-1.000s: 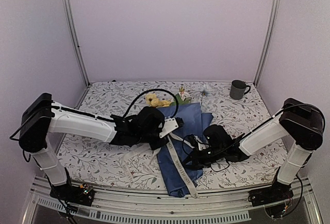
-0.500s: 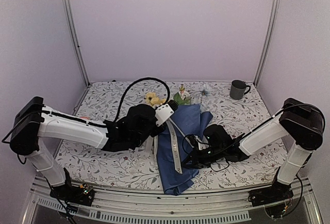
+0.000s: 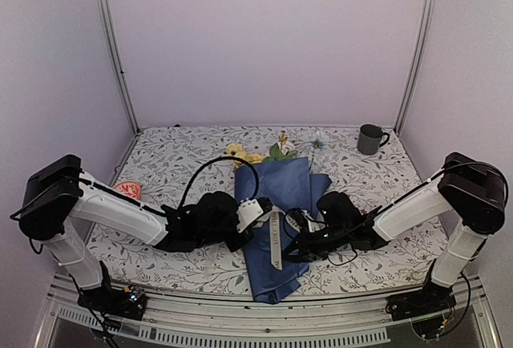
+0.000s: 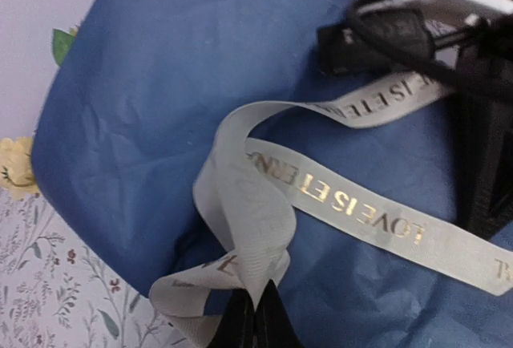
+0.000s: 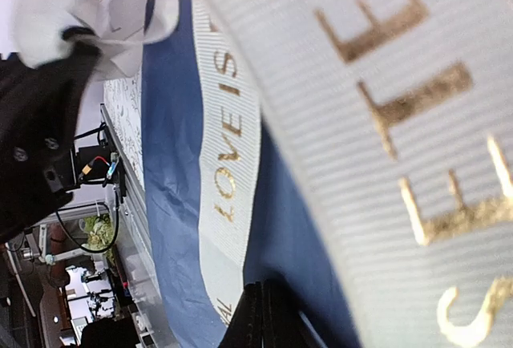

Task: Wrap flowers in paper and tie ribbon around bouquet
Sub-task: Cross the ribbon over the folded bouquet, then tie the ribbon around the folded bouquet.

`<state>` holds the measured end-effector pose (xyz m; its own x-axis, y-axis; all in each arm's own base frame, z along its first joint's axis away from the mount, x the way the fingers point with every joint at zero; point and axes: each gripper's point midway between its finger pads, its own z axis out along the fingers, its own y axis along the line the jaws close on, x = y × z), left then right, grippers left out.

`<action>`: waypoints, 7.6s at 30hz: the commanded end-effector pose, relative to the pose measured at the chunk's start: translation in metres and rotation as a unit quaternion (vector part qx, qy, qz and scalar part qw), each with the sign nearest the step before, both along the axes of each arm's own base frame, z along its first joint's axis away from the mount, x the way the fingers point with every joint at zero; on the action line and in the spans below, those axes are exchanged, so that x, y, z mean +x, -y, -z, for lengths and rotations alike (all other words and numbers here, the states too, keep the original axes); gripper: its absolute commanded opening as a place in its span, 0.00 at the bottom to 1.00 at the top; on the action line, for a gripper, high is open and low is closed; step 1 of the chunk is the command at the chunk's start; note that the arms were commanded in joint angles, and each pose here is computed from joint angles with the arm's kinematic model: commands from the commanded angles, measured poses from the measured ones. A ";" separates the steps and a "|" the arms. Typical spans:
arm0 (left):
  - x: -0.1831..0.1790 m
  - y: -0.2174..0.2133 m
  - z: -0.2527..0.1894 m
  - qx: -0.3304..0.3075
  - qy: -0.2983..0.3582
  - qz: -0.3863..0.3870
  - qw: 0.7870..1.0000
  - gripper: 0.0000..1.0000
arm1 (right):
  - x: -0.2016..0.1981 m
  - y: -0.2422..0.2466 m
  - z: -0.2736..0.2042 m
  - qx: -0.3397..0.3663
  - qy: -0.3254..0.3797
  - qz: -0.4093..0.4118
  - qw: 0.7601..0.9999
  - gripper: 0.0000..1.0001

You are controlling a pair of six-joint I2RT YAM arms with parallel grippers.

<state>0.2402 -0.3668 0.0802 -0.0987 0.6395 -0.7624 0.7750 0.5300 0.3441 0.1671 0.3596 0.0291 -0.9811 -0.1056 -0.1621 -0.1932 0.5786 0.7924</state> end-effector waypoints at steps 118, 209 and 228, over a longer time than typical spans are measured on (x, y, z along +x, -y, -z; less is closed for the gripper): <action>0.025 -0.092 0.083 -0.012 -0.331 -0.145 0.933 0.28 | 0.154 0.001 -0.029 0.053 0.144 -0.126 0.980 0.00; 0.063 -0.425 -0.005 -0.391 -0.063 -0.650 0.649 0.00 | 0.071 0.548 -0.047 -0.048 0.100 0.734 0.670 0.00; 0.057 -0.438 -0.005 -0.410 -0.056 -0.662 0.625 0.00 | 0.061 0.557 -0.046 -0.042 0.095 0.750 0.653 0.00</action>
<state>0.3036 0.0053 0.0772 -0.4190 -0.6415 -0.6426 -0.3335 0.7670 -0.5482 0.2429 -0.1226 0.0650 -0.2017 0.9635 -0.1762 0.4406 0.2500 0.8622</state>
